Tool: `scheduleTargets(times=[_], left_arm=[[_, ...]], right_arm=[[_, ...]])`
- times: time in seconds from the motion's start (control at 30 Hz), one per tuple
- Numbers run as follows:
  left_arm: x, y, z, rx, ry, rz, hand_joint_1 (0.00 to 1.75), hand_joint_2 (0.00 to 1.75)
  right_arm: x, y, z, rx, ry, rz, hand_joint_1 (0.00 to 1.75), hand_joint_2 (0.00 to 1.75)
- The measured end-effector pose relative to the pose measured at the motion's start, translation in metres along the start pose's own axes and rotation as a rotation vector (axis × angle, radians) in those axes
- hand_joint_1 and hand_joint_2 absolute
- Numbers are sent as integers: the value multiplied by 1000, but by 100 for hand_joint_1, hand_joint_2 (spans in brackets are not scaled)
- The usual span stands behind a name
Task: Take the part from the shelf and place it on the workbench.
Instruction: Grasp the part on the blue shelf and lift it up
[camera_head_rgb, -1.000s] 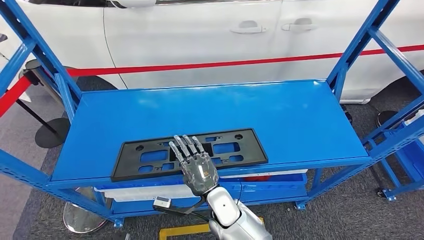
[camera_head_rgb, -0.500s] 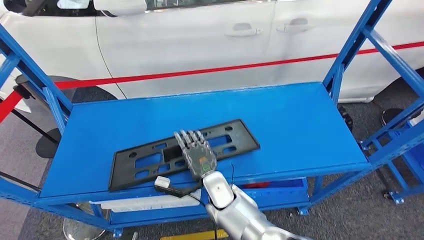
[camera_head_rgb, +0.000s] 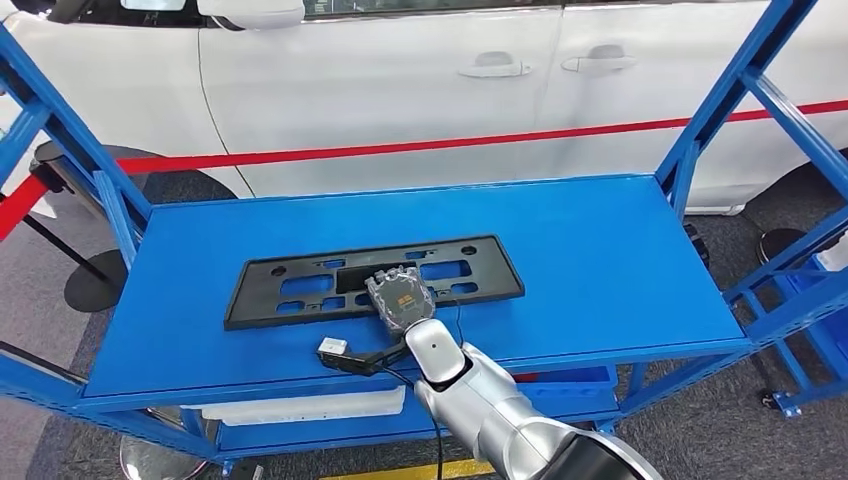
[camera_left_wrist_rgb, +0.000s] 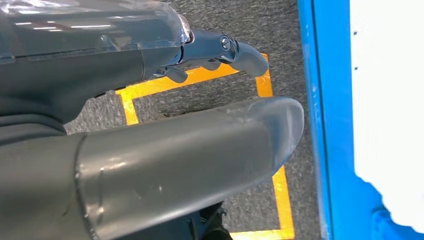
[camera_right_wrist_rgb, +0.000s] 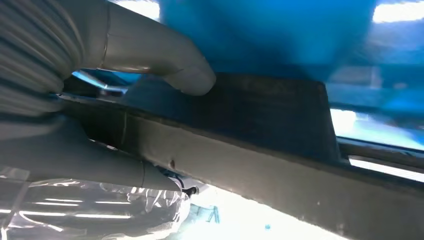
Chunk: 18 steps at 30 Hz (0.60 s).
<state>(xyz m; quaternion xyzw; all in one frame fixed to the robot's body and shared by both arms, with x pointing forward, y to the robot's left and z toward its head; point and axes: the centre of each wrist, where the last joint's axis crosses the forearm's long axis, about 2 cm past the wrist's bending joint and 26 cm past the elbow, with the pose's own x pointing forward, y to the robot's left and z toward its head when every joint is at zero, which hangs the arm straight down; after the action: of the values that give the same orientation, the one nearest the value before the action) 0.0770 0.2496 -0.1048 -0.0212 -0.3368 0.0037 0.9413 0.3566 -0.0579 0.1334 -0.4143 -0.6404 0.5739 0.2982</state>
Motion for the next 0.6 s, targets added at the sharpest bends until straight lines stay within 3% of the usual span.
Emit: scheduleTargets(times=[0.1,0.2,0.33,0.4,0.47,0.6], left_arm=[[-3,1,2,17,3,15,0,0],[-9,2,5,49,2,40,0,0],[-15,4,8,92,1,69,0,175],[-17,5,10,113,7,83,0,175],[-20,6,12,131,15,96,0,175],[-24,7,14,163,27,115,0,175]], right_arm=[[-2,0,3,-75,-22,-143,175,175],[-1,-14,-1,-216,-37,-516,175,175],[9,-78,-16,-469,-57,-1187,175,175],[8,-112,-12,-566,-113,-1440,175,175],[-1,-145,-3,-672,-190,-1597,175,175],[-26,-183,22,-849,-316,-1667,175,175]])
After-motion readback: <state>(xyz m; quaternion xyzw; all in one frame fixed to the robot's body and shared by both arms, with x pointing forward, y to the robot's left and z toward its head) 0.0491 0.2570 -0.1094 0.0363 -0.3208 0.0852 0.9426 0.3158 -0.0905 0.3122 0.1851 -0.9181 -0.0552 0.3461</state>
